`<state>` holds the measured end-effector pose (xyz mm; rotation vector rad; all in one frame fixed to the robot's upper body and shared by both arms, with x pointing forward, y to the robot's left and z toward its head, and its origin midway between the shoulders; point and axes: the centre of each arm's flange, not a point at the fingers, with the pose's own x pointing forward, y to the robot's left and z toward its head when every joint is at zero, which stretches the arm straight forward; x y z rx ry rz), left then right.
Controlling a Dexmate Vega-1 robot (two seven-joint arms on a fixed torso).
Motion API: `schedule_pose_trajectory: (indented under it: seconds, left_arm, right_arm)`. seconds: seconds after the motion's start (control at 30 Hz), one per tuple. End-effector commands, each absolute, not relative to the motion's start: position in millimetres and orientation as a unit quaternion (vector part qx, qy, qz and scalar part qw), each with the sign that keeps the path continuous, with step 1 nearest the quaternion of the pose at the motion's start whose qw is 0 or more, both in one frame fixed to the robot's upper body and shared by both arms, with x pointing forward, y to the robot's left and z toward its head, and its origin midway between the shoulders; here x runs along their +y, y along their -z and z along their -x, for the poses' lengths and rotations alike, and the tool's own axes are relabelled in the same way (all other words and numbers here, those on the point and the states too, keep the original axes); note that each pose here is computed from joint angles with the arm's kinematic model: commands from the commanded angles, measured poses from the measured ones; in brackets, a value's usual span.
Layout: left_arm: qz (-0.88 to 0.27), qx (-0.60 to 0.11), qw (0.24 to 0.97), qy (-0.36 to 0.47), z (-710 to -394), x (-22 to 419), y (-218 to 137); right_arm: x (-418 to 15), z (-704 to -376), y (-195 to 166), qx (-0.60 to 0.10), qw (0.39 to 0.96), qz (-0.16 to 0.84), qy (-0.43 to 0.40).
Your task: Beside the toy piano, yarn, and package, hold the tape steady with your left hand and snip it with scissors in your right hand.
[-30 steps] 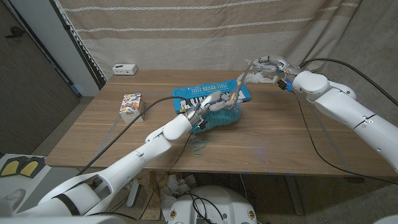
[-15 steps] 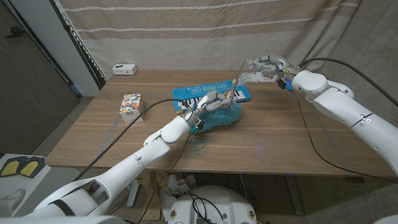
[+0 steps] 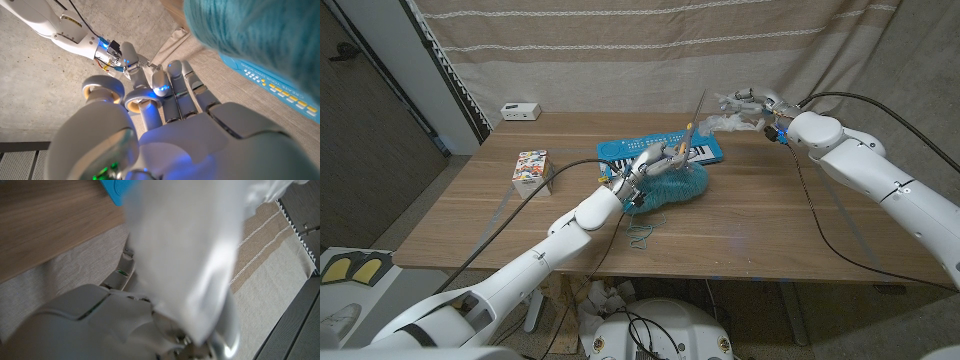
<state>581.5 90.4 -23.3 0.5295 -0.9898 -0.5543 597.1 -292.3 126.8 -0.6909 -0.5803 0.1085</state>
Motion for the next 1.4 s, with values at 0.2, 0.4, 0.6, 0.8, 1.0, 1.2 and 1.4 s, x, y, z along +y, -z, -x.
schedule_pose_trajectory:
  seconds: [0.2, 0.4, 0.6, 0.8, 1.0, 1.2, 1.4]
  left_arm:
    - [-0.245, -0.478, 0.808, 0.241, -582, 106, 15]
    - [-0.249, -0.48, 0.808, 0.233, -586, 112, 15]
    - [-0.249, -0.48, 0.809, 0.231, -586, 115, 16]
    - [-0.247, -0.476, 0.813, 0.228, -585, 121, 19]
    - [-0.246, -0.478, 0.811, 0.228, -586, 123, 20]
    - [-0.248, -0.477, 0.811, 0.231, -587, 122, 21]
    - [-0.244, -0.481, 0.81, 0.231, -585, 116, 20]
  right_arm:
    - [-286, -596, -133, -0.292, 0.895, 0.335, -0.048]
    - [-285, -594, -132, -0.298, 0.893, 0.333, -0.045]
    - [-285, -592, -130, -0.303, 0.893, 0.331, -0.041]
    - [-281, -591, -128, -0.304, 0.893, 0.331, -0.038]
    - [-276, -589, -127, -0.308, 0.891, 0.333, -0.038]
    - [-279, -586, -124, -0.308, 0.892, 0.329, -0.035]
    - [-284, -586, -123, -0.307, 0.893, 0.327, -0.034]
